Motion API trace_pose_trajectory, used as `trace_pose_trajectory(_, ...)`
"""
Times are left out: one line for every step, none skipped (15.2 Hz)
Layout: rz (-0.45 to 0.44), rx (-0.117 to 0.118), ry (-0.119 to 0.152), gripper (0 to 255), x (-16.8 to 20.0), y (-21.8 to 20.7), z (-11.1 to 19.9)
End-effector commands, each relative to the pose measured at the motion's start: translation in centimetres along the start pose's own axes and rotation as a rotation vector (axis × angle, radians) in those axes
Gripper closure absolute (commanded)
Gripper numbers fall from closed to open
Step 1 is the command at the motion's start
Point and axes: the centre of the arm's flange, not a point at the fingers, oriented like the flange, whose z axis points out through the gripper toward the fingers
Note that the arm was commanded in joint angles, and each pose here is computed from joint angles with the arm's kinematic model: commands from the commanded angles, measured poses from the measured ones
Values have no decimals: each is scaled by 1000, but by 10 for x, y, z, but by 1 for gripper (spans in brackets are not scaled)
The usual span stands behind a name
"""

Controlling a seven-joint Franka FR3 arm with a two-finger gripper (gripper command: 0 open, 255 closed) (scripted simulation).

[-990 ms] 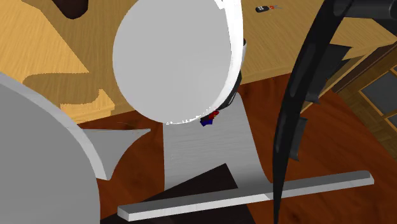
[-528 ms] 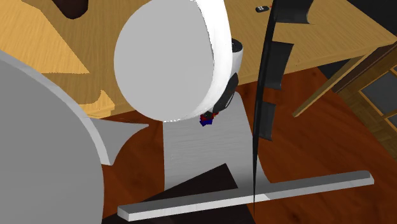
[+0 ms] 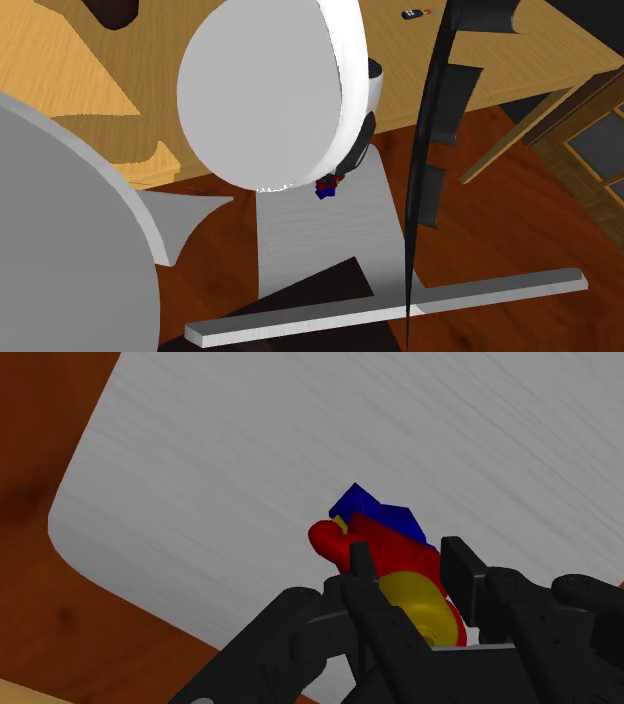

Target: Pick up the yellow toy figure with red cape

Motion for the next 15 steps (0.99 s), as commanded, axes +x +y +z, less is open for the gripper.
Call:
trace_pose_trajectory(0, 0, 0, 255, 0, 0, -9)
trace_pose_trajectory(0, 0, 0, 255, 0, 0, -14)
trace_pose_trajectory(0, 0, 0, 255, 1, 0, -20)
trace_pose_trajectory(0, 0, 0, 255, 1, 0, -25)
trace_pose_trajectory(0, 0, 0, 255, 1, -1, -30)
trace_pose_trajectory(0, 0, 0, 255, 1, -1, -35)
trace_pose_trajectory(0, 0, 0, 255, 1, -1, -41)
trace_pose_trajectory(0, 0, 0, 255, 1, -1, -46)
trace_pose_trajectory(0, 0, 0, 255, 1, -1, -51)
trace_pose_trajectory(0, 0, 0, 255, 2, -1, -56)
trace_pose_trajectory(0, 0, 0, 255, 2, -1, -62)
trace_pose_trajectory(0, 0, 0, 255, 2, -1, -67)
trace_pose_trajectory(0, 0, 0, 255, 2, -1, -72)
trace_pose_trajectory(0, 0, 0, 255, 2, -1, -73)
trace_pose_trajectory(0, 0, 0, 255, 2, -1, -73)
